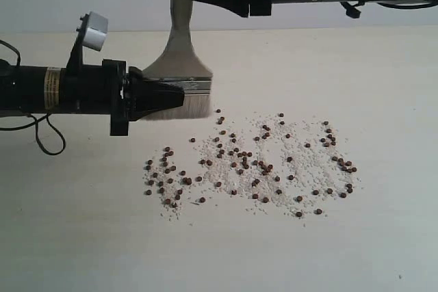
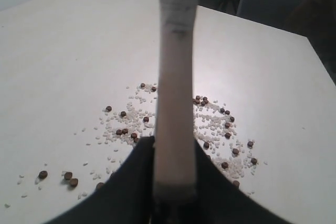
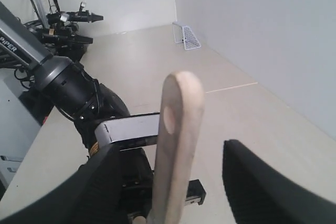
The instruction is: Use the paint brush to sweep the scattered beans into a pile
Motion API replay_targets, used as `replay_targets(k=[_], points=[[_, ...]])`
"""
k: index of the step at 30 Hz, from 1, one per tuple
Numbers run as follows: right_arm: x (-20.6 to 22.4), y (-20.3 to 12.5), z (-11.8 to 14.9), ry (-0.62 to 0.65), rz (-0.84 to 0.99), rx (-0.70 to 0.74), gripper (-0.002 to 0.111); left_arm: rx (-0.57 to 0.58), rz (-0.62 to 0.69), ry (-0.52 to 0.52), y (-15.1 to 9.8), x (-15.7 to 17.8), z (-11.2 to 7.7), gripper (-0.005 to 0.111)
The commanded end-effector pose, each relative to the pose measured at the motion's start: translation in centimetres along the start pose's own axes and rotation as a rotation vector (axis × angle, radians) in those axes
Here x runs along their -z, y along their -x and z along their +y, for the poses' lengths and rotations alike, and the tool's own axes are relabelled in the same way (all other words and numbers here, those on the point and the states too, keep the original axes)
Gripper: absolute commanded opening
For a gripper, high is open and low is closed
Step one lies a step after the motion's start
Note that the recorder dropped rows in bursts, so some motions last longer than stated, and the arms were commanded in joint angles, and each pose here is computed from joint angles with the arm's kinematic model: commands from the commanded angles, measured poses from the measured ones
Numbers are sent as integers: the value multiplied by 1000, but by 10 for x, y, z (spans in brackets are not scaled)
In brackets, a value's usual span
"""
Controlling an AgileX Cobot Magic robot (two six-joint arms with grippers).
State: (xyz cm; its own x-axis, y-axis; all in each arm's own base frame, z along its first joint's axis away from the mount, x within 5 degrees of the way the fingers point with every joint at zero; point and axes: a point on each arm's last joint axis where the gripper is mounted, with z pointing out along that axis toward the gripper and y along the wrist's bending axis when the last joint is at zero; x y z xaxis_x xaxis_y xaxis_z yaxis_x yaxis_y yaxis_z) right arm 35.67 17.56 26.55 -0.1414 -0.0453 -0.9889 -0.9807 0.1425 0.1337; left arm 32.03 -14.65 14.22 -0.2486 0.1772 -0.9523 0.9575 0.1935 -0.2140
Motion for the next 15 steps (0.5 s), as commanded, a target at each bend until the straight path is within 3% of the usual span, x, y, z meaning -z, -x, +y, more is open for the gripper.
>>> replay_targets(k=[1,15], points=[[-8,-2,0,15,-27,-7,57,1,-19,-10,4,-1,0,0],[-24,-5,3,54,-21,3,57,0,-16,-13,3,-1,-1,0]])
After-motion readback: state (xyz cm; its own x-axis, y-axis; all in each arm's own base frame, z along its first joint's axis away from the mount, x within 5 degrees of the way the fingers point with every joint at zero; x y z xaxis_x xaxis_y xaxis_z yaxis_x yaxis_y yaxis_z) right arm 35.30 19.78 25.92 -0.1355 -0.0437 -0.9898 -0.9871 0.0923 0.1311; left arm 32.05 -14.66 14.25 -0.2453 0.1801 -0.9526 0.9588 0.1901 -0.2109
